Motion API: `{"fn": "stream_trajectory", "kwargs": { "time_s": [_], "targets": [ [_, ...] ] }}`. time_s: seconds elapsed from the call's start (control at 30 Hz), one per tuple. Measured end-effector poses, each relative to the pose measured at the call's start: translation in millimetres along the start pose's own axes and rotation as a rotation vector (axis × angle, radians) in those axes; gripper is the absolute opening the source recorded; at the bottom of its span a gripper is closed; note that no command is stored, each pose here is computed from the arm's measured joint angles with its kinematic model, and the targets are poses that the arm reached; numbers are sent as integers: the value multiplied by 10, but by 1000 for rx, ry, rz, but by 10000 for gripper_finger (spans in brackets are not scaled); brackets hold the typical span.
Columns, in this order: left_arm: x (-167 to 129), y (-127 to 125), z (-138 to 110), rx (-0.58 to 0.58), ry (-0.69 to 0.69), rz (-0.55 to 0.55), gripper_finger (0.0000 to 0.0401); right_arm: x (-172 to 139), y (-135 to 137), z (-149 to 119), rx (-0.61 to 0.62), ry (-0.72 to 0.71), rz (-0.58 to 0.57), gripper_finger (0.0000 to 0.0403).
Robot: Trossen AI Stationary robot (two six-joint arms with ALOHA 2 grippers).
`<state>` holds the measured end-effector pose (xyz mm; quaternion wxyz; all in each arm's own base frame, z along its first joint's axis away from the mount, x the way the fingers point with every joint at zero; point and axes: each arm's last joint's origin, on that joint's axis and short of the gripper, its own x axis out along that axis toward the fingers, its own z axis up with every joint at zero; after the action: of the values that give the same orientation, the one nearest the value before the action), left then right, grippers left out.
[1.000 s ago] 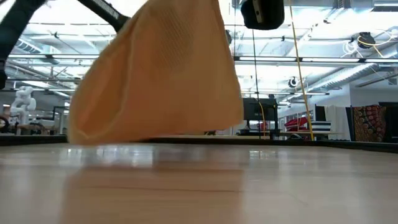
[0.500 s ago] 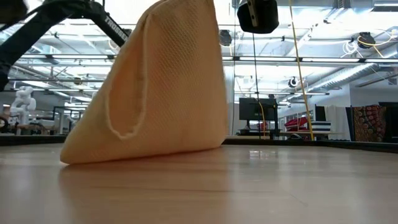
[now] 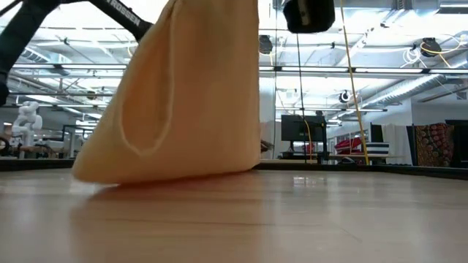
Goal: Roll towel
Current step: Roll the yellow towel
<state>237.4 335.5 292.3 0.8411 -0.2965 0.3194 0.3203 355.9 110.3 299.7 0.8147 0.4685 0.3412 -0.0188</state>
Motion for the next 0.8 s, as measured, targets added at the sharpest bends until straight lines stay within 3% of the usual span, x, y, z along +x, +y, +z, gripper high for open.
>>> {"fn": "stream_trajectory", "kwargs": {
  "time_s": [0.13, 0.23, 0.37, 0.47, 0.63, 0.8],
  "targets": [
    [-138, -181, -103, -12, 106, -157, 312, -165, -19, 2, -11, 47, -32, 4],
    [-179, -436, -231, 61, 210, -257, 308, -292, -73, 3, -77, 71, -96, 4],
    [-303, -947, -411, 219, 274, -364, 284, -358, -174, 12, -178, 119, -179, 4],
    [-463, -1381, -635, 322, 291, -436, 263, -359, -192, 28, -239, 138, -176, 4],
    [-835, -1891, -1099, 362, 267, -392, 233, -336, -203, 26, -284, 186, -150, 4],
    [-1318, -2035, -1640, 228, 150, -358, 218, -381, -141, -41, -373, 195, -118, 4]
  ]
}}
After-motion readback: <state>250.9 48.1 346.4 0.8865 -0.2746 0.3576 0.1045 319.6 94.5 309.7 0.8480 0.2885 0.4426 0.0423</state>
